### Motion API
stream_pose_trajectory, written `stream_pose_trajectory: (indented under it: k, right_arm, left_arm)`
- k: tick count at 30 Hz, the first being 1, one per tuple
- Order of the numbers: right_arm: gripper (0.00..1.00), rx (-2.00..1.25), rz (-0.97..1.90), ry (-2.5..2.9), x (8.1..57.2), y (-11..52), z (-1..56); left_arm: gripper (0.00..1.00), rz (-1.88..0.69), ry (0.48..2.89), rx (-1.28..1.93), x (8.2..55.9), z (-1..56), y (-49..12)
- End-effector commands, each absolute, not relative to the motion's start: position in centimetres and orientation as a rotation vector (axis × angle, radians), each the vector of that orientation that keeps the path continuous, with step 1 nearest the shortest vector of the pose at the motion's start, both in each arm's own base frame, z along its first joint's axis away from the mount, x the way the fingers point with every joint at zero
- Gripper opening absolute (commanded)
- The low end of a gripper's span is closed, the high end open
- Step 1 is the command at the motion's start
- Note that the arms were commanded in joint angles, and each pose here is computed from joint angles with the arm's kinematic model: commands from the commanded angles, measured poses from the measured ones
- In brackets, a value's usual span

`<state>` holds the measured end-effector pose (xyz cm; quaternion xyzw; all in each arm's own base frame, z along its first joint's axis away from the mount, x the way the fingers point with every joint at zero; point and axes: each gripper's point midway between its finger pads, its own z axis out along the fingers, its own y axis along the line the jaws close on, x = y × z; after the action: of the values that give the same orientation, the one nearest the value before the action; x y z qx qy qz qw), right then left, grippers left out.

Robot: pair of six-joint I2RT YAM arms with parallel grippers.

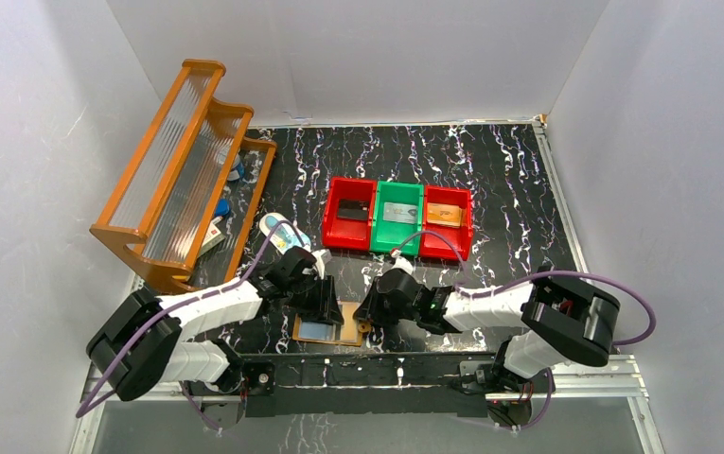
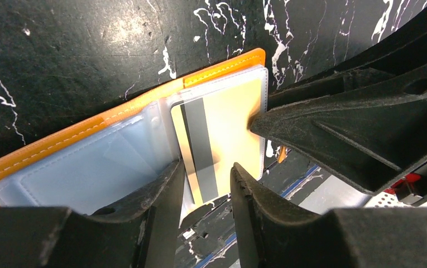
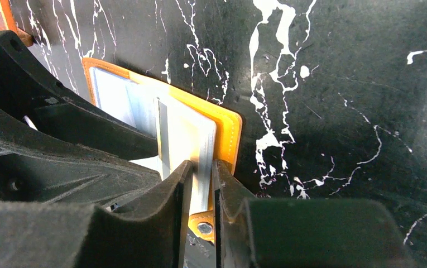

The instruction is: Take the credit cards out of the card holder

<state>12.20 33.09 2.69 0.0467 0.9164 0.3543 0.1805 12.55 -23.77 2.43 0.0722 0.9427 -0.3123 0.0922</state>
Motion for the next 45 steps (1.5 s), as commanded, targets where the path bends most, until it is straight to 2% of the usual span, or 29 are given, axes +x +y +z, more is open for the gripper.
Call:
stream_pose_trajectory:
  k: [1,6,10,14,22,26,30,35,40,45]
  right_arm:
    - [0.29,0.089,0.841,2.723,10.5,30.7,-0.9]
    - [0.30,0.044,0.861,2.703,10.7,31.2,0.4]
    - [0.41,0.021,0.778,2.683,11.5,30.5,2.0]
    - [0.43,-0.022,0.803,2.614,12.4,31.0,4.9]
    - [0.35,-0.096,1.080,2.548,11.7,34.7,8.2]
    - [0.33,-0.115,1.176,2.584,11.1,37.0,6.7]
    - [0.31,-0.016,0.985,2.737,10.5,34.9,1.9]
    - [0.26,0.040,0.901,2.799,9.9,33.4,-0.9]
    - [0.24,0.086,0.885,2.831,9.6,32.7,-2.3]
    - [0.22,0.104,0.912,2.854,9.1,32.6,-3.1]
  left_arm:
    - [0.35,-0.843,2.846,0.145,11.5,0.5,-22.1]
    - [0.38,-0.834,2.820,0.112,12.0,1.0,-22.0]
    - [0.40,-0.822,2.812,0.116,12.0,1.4,-21.9]
    - [0.41,-0.829,2.799,0.122,12.1,1.9,-21.9]
    - [0.45,-0.851,2.775,0.130,12.5,2.9,-22.3]
    - [0.46,-0.868,2.759,0.132,12.5,3.4,-22.4]
    - [0.47,-0.869,2.754,0.127,12.3,3.5,-22.1]
    - [0.54,-0.762,2.733,0.100,12.9,3.8,-20.7]
    - [0.56,-0.718,2.732,0.081,12.8,3.2,-19.9]
    - [0.44,-0.847,2.748,0.080,11.6,2.3,-21.0]
